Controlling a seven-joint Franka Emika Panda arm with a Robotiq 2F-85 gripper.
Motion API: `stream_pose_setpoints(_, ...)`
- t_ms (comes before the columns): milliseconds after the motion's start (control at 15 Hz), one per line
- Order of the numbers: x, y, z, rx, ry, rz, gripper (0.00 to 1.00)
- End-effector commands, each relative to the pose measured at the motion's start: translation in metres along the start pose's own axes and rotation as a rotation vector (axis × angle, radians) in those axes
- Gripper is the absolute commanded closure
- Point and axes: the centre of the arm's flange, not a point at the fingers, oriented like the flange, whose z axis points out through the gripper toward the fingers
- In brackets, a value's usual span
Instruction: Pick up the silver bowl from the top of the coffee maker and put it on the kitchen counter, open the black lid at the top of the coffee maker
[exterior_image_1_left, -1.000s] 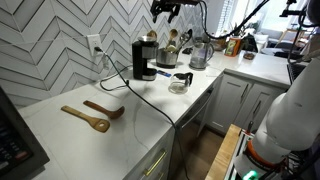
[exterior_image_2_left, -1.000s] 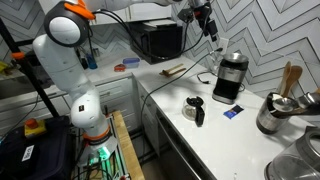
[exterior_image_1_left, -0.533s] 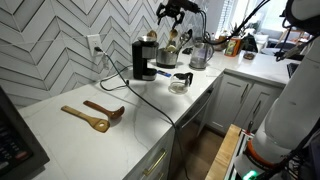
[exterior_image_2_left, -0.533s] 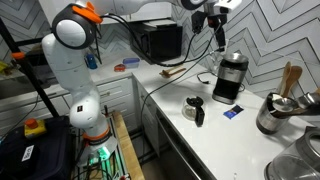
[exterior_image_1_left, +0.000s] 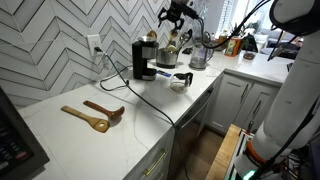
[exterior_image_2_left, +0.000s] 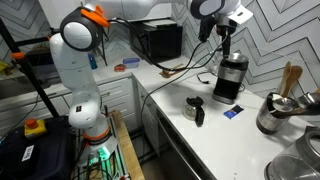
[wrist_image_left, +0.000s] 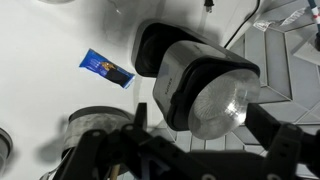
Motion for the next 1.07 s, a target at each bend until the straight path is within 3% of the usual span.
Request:
stream_pose_setpoints(0,0.017,0.004,0.009,0.007,-0.048,0.039,0.00)
stream_pose_setpoints(800,0.047,-0.009,0.061,-0.014,-0.075,0.026,0.01)
stream_pose_setpoints(1000,0.052,-0.018,0.070,-0.016,-0.077,0.014,0.14)
